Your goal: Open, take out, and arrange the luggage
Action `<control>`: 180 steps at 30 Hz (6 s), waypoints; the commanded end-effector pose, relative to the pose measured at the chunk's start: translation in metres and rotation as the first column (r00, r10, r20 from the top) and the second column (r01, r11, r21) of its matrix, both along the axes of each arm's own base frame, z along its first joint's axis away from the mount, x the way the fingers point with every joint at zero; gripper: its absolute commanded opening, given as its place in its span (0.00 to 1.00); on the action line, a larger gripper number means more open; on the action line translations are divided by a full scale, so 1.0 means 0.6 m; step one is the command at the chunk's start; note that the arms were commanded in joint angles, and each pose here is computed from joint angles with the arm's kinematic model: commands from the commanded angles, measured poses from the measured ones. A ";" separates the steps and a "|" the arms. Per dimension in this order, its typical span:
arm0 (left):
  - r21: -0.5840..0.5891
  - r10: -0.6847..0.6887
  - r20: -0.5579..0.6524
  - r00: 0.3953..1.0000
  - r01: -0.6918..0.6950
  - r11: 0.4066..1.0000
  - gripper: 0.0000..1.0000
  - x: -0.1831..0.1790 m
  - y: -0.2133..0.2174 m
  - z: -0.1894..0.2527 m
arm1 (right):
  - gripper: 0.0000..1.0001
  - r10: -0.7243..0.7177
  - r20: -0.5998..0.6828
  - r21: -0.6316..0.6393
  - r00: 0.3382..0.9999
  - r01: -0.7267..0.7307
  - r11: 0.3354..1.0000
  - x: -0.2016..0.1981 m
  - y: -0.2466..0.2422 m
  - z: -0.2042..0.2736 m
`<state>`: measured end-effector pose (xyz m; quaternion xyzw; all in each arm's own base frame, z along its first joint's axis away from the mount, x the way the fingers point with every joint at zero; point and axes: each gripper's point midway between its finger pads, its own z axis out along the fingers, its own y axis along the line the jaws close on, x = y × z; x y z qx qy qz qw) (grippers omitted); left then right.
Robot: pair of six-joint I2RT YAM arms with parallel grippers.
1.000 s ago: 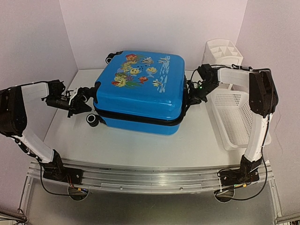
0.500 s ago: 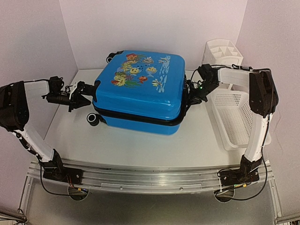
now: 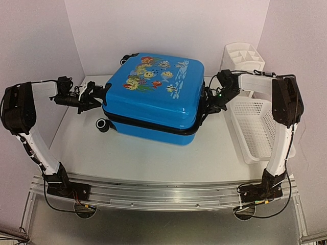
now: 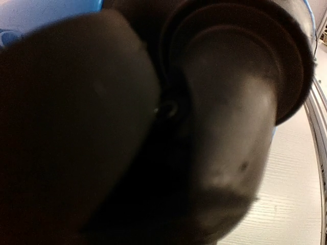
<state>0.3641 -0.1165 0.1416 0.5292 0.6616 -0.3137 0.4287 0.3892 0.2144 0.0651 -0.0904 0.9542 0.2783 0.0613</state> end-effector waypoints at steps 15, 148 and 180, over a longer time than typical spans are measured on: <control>0.023 -0.206 0.234 0.950 0.207 0.978 0.00 -0.051 -0.061 0.128 | 0.68 -0.070 0.549 -0.281 0.833 0.263 0.923 0.058 -0.145 0.307; -0.158 -0.060 0.412 0.909 0.136 0.978 0.00 -0.160 -0.213 0.163 | 0.88 -0.332 0.448 0.073 0.830 0.336 0.939 -0.088 0.129 0.401; -0.245 0.003 0.235 0.972 0.056 0.968 0.00 -0.260 -0.242 0.145 | 0.83 0.523 0.748 -0.078 0.408 -0.728 0.681 -0.204 0.544 0.365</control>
